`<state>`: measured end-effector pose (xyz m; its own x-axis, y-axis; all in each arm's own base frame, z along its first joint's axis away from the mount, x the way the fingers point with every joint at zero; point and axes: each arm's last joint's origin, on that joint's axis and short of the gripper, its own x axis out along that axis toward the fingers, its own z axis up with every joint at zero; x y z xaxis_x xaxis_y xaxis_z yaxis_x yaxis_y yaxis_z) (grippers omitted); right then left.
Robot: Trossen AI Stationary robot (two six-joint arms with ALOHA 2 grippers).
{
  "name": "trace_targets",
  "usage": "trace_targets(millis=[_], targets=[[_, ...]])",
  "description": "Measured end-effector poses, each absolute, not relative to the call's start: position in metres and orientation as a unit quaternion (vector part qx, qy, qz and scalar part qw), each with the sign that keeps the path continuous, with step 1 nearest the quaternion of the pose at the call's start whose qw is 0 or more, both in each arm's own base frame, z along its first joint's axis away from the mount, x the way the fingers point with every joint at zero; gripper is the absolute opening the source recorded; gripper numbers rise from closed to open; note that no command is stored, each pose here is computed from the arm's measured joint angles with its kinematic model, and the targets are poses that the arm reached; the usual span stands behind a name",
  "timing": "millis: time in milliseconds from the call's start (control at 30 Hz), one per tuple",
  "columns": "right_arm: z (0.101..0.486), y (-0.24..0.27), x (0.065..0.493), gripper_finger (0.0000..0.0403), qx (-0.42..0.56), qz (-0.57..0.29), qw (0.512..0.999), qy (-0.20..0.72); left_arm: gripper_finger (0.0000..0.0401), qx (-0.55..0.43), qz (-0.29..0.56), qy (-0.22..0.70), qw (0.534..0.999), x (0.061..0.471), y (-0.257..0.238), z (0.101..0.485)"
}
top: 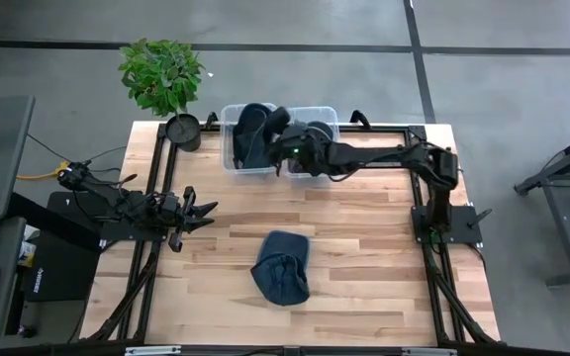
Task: Pick & Place hat
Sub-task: Put the blue cap into the left transparent bin
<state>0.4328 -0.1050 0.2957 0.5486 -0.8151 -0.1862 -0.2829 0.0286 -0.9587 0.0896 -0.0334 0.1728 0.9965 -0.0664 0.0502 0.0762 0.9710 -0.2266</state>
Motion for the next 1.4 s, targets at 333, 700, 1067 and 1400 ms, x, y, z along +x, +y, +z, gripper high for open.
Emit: trace_targets(millis=[333, 700, 1067, 1400], targets=[[0.367, -0.053, 0.385, 0.0193, -0.518, -0.358, 0.688, 0.362, 0.0, -0.115, -0.036, -0.021, 0.993, 0.09, -0.033, 0.173], [0.415, 0.015, 0.32, 0.0193, -0.29, -0.422, 0.828, 0.228, 0.0, -0.115, -0.036, -0.021, 0.993, 0.09, -0.033, 0.173], [0.43, 0.058, 0.293, 0.0193, 0.119, -0.251, 0.957, 0.081, 0.0, -0.115, -0.036, -0.021, 0.993, 0.09, -0.033, 0.173], [0.37, 0.082, 0.302, 0.0193, 0.33, -0.031, 0.913, 0.236, 0.0, -0.115, -0.036, -0.021, 0.993, 0.09, -0.033, 0.173]])
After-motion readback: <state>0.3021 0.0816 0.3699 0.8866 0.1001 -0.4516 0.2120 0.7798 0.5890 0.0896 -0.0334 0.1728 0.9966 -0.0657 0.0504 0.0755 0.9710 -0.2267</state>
